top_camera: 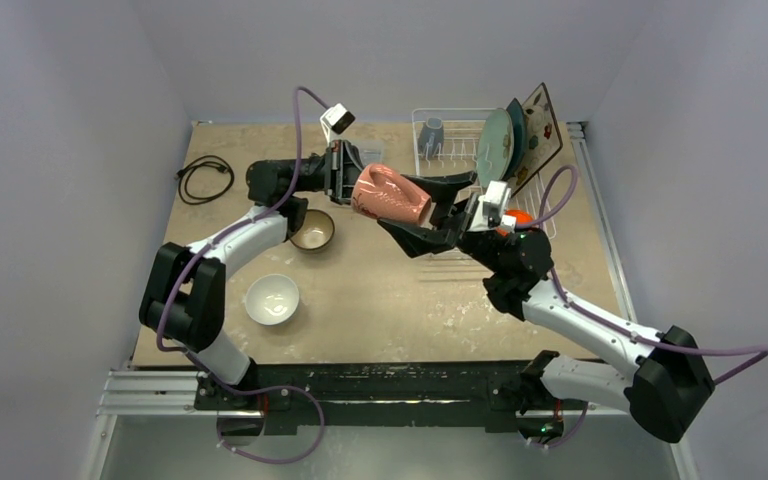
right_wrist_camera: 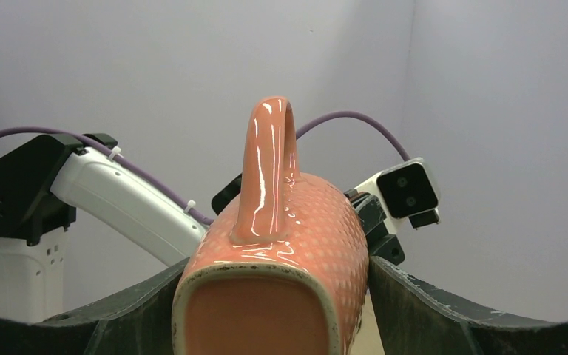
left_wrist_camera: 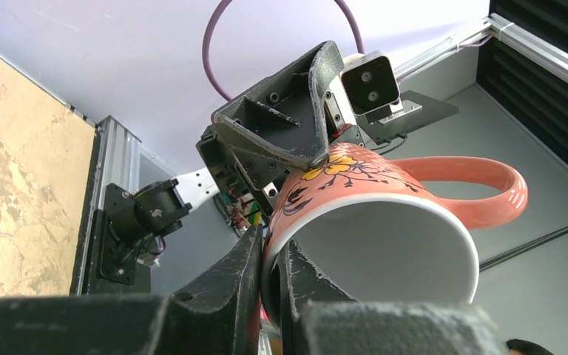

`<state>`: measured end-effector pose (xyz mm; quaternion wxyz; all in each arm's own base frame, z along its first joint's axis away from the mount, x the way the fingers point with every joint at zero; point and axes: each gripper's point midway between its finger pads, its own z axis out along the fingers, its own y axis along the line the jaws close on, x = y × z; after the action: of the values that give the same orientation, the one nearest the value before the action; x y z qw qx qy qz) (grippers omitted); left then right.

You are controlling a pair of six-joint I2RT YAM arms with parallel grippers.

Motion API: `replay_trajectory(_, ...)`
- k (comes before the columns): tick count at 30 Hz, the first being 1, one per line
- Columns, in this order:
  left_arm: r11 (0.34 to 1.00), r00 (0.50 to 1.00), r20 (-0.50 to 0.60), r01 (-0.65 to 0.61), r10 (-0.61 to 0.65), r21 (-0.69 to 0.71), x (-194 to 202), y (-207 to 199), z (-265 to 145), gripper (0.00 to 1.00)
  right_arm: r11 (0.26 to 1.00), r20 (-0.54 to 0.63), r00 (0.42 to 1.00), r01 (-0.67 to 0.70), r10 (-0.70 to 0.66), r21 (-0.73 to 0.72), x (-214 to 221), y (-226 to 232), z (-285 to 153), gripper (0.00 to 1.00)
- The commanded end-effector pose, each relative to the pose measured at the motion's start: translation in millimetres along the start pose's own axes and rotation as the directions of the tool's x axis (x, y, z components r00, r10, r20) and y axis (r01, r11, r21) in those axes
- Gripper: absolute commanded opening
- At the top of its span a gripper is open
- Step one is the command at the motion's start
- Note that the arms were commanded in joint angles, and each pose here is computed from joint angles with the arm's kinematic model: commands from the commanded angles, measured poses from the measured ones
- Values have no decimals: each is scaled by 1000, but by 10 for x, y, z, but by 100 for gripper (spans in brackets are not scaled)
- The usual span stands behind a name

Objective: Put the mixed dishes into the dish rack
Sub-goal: Pick up the cup at the center of the board, then turn the cup upside down in the dish rack.

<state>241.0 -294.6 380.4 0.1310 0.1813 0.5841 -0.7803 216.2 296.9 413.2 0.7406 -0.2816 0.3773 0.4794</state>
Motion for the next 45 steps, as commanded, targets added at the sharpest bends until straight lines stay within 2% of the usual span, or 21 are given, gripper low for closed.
replay_trajectory(1,993,995,22,-100,99,54,4,-204,21,0,1000,74,997,20,-19,-15,-243,18,109,76)
replay_trajectory(2,993,995,21,-102,101,54,5,-205,22,0,1000,72,997,17,-16,-17,-242,17,117,72)
replay_trajectory(7,992,993,13,-119,118,51,-4,-185,25,0,1000,54,999,-7,9,-29,-216,44,120,34)
replay_trajectory(8,993,994,12,-111,110,49,-12,-163,25,0,1000,48,999,-12,13,-24,-212,38,117,15)
replay_trajectory(9,993,994,13,-106,106,47,-23,-141,22,2,1000,43,999,-16,17,-12,-212,19,115,0)
replay_trajectory(11,995,996,17,-94,93,42,-40,-99,14,13,1000,43,999,-24,24,1,-230,10,98,0)
replay_trajectory(16,995,995,29,-92,91,29,-76,-17,-21,52,997,81,995,-61,58,42,-368,-6,30,0)
replay_trajectory(20,994,994,27,-104,103,22,-77,15,-39,67,993,106,991,-90,82,79,-473,-24,-37,0)
replay_trajectory(26,994,993,38,-111,111,-2,-113,112,-95,73,978,112,991,-92,71,188,-643,-104,-245,0)
replay_trajectory(30,992,990,61,-122,124,-37,-176,206,-170,74,954,66,995,-84,68,289,-653,-190,-446,0)
replay_trajectory(34,984,987,109,-106,122,-141,-273,400,-302,74,910,-2,997,-75,83,408,-581,-313,-675,0)
replay_trajectory(37,962,985,126,-83,119,-260,-294,601,-406,74,851,-66,993,-47,95,524,-449,-478,-876,0)
replay_trajectory(40,890,981,121,-82,152,-449,-281,802,-529,74,766,-125,985,-12,119,642,-306,-674,-1071,0)
replay_trajectory(43,745,973,99,-92,208,-661,-264,948,-767,75,642,-187,970,43,158,765,-164,-930,-1220,0)
replay_trajectory(45,617,966,103,-67,236,-784,-287,1064,-991,74,564,-244,950,94,196,820,-32,-1101,-1295,0)
